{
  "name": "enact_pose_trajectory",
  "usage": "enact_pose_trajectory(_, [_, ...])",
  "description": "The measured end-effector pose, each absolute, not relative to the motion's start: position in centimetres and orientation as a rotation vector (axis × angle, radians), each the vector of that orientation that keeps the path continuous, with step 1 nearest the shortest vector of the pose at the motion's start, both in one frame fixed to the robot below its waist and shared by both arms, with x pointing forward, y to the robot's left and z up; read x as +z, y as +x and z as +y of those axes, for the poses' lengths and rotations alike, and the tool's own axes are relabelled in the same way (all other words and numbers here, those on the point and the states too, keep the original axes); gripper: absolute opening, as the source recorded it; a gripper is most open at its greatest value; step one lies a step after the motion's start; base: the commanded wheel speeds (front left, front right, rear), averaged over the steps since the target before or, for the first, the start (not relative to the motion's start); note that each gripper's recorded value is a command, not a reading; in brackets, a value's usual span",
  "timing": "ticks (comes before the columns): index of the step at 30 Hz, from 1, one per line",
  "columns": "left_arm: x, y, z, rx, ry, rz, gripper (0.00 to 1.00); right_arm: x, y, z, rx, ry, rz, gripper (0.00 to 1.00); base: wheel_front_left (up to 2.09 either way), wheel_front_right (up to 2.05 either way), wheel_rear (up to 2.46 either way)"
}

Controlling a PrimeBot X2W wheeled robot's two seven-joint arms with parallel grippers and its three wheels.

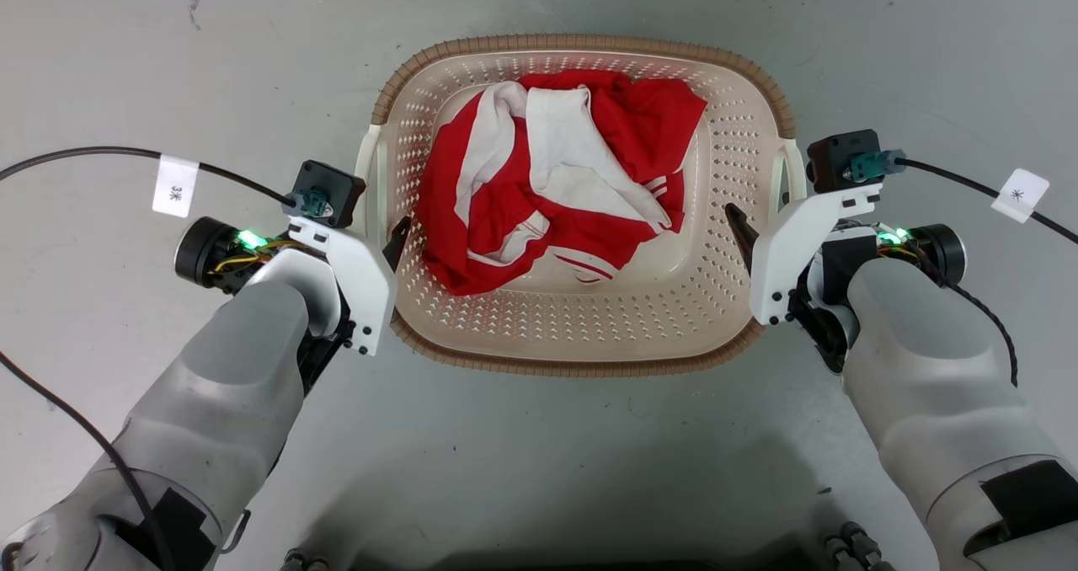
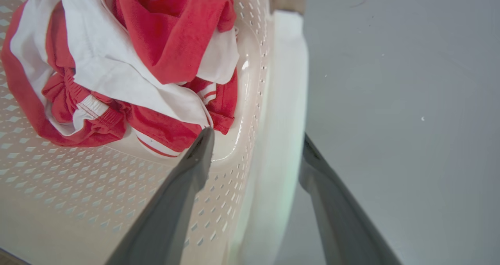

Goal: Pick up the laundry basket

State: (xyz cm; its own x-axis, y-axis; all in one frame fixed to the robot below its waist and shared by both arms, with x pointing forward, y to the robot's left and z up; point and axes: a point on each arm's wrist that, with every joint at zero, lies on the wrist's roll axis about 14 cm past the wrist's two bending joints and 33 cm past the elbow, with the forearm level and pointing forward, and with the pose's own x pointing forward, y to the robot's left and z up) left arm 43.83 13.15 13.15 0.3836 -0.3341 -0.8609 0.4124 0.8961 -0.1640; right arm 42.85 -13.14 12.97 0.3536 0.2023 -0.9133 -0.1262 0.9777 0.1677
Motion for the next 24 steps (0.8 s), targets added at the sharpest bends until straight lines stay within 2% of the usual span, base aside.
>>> enact_pose_trajectory(1, [13.1,43.8,13.1,-0.477,0.080,1.079,0.38,12.9,42.9,-13.1,0.213,0.073,1.190,1.00,0.00,0.00,0.00])
enact_pose_trajectory(2, [13.1,43.7,13.1,-0.475,0.076,1.082,0.00,12.9,42.8,-13.1,0.212,0.075,1.192,0.26,0.00,0.00,0.00])
enact_pose_trajectory(3, [13.1,43.7,13.1,-0.474,0.071,1.084,0.00,12.8,42.8,-13.1,0.211,0.078,1.196,0.00,0.00,0.00,0.00])
enact_pose_trajectory(14, [13.6,43.3,12.4,-0.493,0.045,1.098,0.00,13.3,43.3,-12.6,0.217,0.083,1.185,0.00,0.00,0.00,0.00])
enact_pose_trajectory(24, [17.0,42.3,12.0,-0.530,0.051,1.146,0.00,16.9,44.4,-12.8,0.271,-0.020,1.190,0.00,0.00,0.00,0.00])
